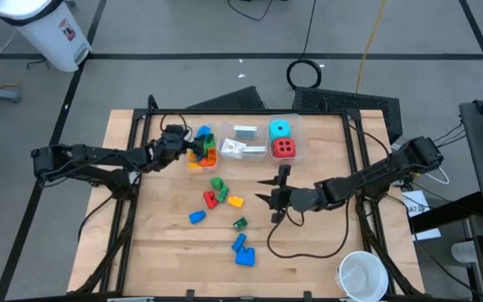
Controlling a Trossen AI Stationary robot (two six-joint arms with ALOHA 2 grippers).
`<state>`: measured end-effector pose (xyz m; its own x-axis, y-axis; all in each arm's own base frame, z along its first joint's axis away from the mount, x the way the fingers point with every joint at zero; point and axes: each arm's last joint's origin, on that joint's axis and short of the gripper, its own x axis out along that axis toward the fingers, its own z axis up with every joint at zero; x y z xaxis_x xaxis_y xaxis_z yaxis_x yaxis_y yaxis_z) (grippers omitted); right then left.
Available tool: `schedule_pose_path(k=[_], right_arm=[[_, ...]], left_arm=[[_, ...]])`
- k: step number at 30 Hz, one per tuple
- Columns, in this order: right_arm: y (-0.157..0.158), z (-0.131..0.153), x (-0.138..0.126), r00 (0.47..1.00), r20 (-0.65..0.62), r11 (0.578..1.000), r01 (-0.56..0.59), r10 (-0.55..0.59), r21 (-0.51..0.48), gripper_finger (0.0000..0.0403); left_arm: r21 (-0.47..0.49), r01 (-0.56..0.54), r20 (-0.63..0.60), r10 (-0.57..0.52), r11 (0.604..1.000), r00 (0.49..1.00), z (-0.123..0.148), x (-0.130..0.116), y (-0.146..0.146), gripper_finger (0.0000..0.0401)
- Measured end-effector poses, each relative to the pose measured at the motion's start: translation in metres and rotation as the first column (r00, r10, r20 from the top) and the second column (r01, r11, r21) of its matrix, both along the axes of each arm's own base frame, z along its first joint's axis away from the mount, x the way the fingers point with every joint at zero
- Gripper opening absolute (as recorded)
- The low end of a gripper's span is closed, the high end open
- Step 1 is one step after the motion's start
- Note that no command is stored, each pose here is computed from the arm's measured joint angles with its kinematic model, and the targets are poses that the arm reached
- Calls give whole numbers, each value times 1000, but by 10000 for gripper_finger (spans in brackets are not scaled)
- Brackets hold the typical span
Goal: Pick & Place Toys
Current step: Put the yellow game piece into the left transparent bin
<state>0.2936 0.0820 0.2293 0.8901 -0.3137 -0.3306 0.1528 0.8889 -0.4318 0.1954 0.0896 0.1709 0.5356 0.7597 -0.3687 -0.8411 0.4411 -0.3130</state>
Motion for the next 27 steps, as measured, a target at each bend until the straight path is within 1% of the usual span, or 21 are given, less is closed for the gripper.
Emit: schedule_pose_path(k=[2,3,6,8,10,12,14,18,21,24,27], right_arm=[[0,1,1,1000,20,1000,3,-4,17,169],[1,2,1,999,37,999,-2,0,47,169],[-1,1,6,996,69,980,-70,58,188,169],[-2,-9,15,992,73,955,-116,99,273,170],[-2,-22,22,988,51,937,-152,144,314,177],[-3,-36,33,984,52,920,-177,169,350,193],[-4,-50,43,986,40,915,-167,164,366,218],[-8,-77,63,991,-16,931,-123,136,343,278],[-16,-96,73,992,-66,937,-80,109,340,309],[-25,-113,78,991,-112,935,-29,72,353,319],[-32,-123,81,990,-134,929,9,44,371,313]], left_arm=[[2,6,-3,-6,1000,1000,0,0,-1,379],[0,8,-2,-8,1000,1000,0,1,-1,373],[-18,8,31,-7,1000,999,0,2,-3,356],[-24,18,60,-16,1000,998,2,3,-5,349],[-22,46,91,-44,999,995,4,5,-6,344],[-19,81,110,-78,997,991,6,7,-7,342],[-17,102,120,-99,995,988,7,8,-9,342],[-18,118,122,-115,993,986,7,9,-10,342],[-21,119,115,-116,993,987,6,9,-10,342],[-26,135,117,-131,991,984,6,9,-11,342],[-27,139,119,-135,990,984,6,9,-11,342]])
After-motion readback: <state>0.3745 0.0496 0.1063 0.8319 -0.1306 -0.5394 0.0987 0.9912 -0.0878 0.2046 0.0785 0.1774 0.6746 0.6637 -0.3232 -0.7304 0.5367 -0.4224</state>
